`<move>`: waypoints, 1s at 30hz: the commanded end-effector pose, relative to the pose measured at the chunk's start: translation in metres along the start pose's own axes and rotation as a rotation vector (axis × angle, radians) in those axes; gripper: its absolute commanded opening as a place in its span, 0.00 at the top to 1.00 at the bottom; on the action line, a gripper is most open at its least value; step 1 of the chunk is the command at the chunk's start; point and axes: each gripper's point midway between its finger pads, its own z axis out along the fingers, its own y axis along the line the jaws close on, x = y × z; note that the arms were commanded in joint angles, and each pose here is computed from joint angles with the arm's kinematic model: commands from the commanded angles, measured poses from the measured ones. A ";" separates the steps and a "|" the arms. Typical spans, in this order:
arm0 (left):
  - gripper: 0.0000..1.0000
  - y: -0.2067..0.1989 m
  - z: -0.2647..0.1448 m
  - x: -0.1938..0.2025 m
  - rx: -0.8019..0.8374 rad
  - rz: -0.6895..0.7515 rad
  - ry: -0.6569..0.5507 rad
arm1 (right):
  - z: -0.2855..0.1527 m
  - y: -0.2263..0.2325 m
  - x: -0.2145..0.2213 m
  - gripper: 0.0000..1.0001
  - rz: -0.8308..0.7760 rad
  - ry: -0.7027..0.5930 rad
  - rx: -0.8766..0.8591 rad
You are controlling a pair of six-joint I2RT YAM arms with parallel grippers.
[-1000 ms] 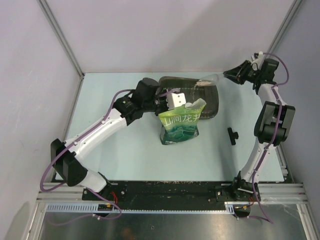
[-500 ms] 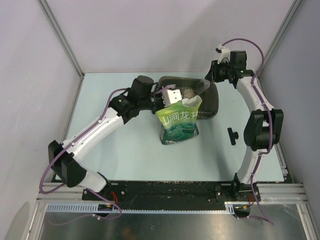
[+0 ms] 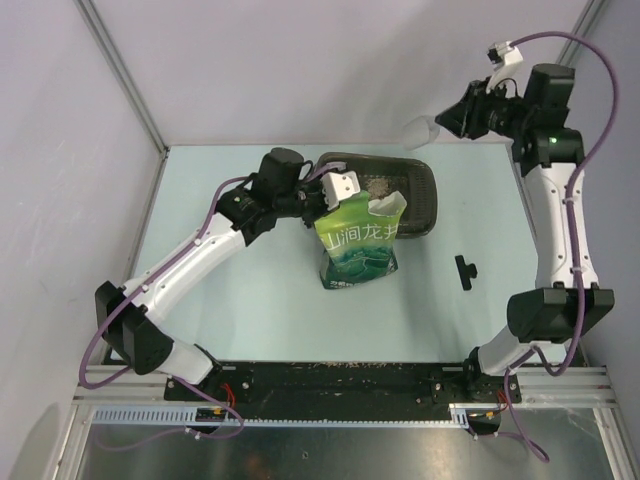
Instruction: Fill the litter box with clean litter
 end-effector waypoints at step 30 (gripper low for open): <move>1.00 0.019 -0.021 -0.045 -0.089 -0.081 -0.173 | -0.028 0.096 0.089 1.00 -0.216 0.418 -0.302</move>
